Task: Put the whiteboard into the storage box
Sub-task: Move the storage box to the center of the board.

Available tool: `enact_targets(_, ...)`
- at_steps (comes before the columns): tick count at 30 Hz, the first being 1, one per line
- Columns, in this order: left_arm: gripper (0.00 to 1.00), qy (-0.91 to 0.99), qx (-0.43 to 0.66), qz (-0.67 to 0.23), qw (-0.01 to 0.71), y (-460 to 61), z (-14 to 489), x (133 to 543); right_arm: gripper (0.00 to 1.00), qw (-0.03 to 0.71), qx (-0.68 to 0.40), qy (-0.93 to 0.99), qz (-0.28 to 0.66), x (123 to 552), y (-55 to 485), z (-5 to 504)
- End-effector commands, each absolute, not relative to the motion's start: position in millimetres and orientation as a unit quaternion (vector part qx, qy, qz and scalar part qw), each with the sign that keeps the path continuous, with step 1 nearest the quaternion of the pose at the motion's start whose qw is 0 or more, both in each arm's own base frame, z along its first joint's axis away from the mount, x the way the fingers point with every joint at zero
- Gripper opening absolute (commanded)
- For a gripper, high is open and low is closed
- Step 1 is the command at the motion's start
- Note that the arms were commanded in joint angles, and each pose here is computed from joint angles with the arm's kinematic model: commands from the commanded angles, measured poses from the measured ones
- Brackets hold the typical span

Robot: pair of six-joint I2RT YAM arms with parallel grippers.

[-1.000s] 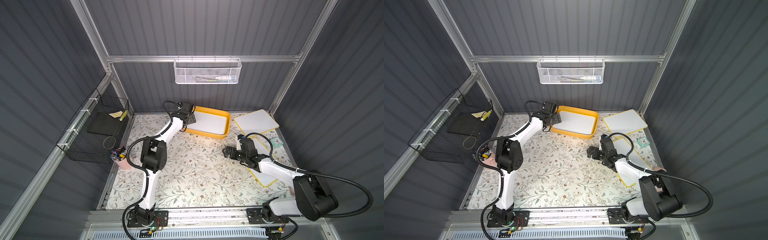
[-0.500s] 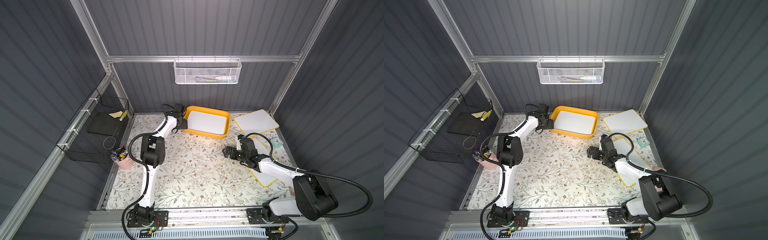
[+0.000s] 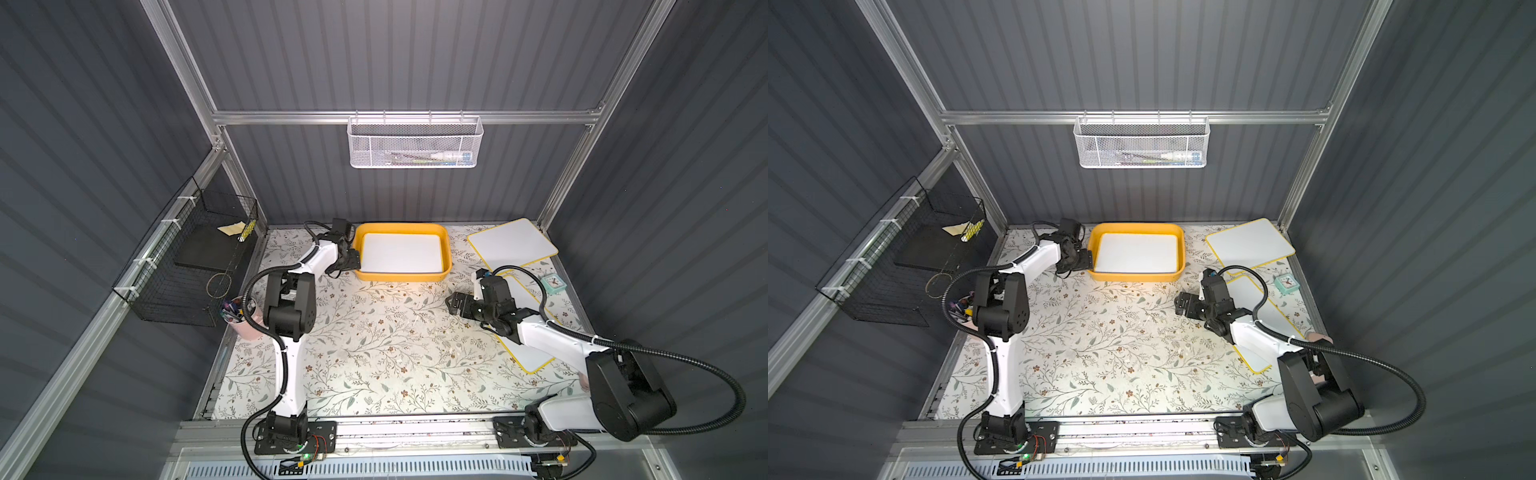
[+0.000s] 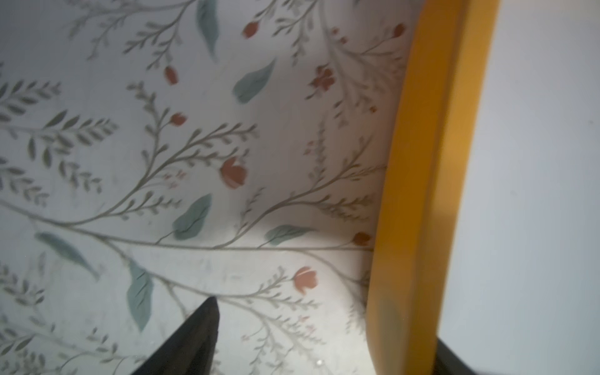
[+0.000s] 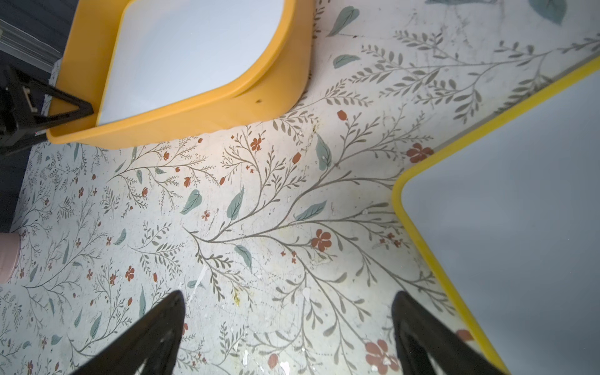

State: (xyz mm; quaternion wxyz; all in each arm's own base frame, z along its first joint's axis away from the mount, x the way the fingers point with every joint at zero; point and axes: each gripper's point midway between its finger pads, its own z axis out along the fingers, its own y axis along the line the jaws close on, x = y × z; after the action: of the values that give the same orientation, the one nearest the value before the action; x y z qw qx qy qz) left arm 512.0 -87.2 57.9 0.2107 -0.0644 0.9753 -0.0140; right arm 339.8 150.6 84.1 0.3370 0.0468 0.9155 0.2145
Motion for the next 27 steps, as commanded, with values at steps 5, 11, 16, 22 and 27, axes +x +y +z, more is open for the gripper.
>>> enact_targets(5,0.81,0.967,-0.179,0.051,0.172,20,61,474,0.99,0.33,0.052,0.917,0.217,339,149,81)
enact_targets(11,0.84,0.957,-0.212,0.065,0.187,44,80,468,0.99,0.33,0.056,0.919,0.211,340,147,79)
enact_targets(16,0.89,0.948,-0.206,0.006,0.241,24,111,474,0.99,0.33,0.06,0.919,0.206,342,142,78)
enact_targets(22,0.92,0.934,-0.158,-0.009,0.321,-17,164,474,0.99,0.326,0.071,0.922,0.197,345,132,73)
enact_targets(27,0.92,0.932,-0.06,-0.054,0.353,-88,188,461,0.99,0.319,0.079,0.927,0.181,350,119,69)
